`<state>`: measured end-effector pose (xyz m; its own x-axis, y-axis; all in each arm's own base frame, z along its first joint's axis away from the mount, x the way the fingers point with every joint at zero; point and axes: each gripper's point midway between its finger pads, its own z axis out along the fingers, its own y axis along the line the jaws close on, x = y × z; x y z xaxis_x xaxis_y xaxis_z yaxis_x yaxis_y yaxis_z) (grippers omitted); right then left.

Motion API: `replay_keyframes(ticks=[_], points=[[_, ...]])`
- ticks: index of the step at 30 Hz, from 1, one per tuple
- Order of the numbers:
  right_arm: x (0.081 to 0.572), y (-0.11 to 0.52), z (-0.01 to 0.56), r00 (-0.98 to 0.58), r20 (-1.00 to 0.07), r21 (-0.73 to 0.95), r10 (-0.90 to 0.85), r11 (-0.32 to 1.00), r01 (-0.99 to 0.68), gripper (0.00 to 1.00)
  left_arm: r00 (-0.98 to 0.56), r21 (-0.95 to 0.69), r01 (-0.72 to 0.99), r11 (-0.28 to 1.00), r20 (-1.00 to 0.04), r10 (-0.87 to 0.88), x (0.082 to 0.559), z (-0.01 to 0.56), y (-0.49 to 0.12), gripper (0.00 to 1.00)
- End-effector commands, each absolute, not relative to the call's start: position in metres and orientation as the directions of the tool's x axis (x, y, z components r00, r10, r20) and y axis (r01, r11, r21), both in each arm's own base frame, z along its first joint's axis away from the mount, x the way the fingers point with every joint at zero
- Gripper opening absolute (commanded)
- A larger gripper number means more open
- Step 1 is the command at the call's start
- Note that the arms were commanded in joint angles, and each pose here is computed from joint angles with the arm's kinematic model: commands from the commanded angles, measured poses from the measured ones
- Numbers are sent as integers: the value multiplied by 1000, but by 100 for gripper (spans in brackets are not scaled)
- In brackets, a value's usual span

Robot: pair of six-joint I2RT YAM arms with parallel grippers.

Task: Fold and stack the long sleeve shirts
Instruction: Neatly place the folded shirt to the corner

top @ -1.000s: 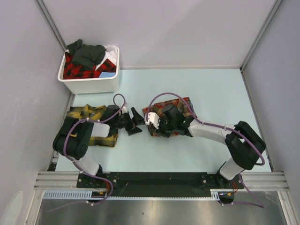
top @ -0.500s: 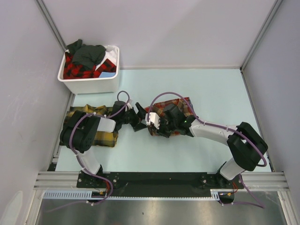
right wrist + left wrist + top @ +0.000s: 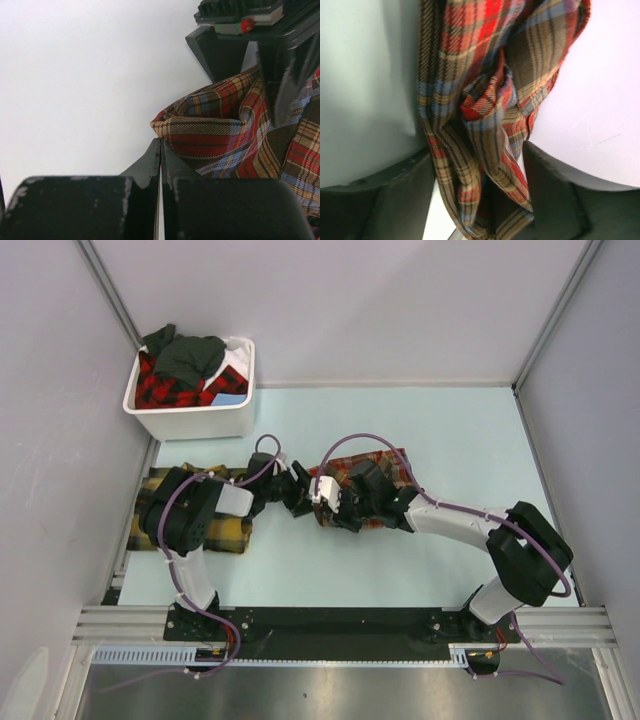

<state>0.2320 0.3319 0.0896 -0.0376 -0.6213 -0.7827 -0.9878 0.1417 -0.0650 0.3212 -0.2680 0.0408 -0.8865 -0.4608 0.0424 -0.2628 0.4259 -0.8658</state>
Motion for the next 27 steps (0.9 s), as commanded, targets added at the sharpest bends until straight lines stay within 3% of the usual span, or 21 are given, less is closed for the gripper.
replay_keyframes(ticks=[1, 4, 5, 7, 10, 12, 14, 15, 16, 18, 23, 27], points=[[237, 354, 134, 26, -859, -114, -512, 142, -983, 0, -887, -816, -312, 486, 67, -457, 316, 23, -267, 68], [226, 362, 139, 21, -874, -88, -485, 116, -989, 0, -920, -816, -269, 512, 61, -386, 309, 34, -268, 43], [223, 363, 141, 19, -879, -80, -476, 108, -991, 0, -939, -828, -202, 523, 12, -344, 311, 41, -268, 23], [212, 369, 147, 12, -889, -55, -457, 80, -995, 0, -969, -790, -138, 597, -15, -245, 297, 45, -258, 1], [206, 368, 155, 2, -898, -40, -440, 77, -996, 20, -987, -739, -21, 674, -91, -131, 296, 66, -240, 0], [208, 361, 156, -11, -892, -33, -452, 89, -996, 42, -989, -700, 26, 714, -124, -85, 293, 72, -226, 0], [212, 347, 157, -33, -880, -25, -473, 116, -993, 70, -988, -640, 74, 765, -149, -29, 289, 74, -203, 0], [215, 342, 156, -40, -876, -24, -480, 126, -992, 78, -990, -615, 77, 785, -141, -13, 282, 79, -193, 0], [216, 334, 160, -48, -875, -24, -481, 143, -990, 92, -982, -589, 129, 797, -189, 19, 288, 85, -183, 0], [228, 320, 162, -72, -872, -26, -484, 193, -981, 100, -977, -540, 169, 825, -201, 69, 283, 91, -167, 0], [239, 290, 156, -112, -839, -43, -532, 271, -962, 100, -952, -439, 262, 860, -266, 154, 282, 124, -137, 0], [241, 271, 146, -131, -812, -58, -569, 301, -952, 100, -896, -337, 359, 870, -385, 221, 293, 156, -110, 0]])
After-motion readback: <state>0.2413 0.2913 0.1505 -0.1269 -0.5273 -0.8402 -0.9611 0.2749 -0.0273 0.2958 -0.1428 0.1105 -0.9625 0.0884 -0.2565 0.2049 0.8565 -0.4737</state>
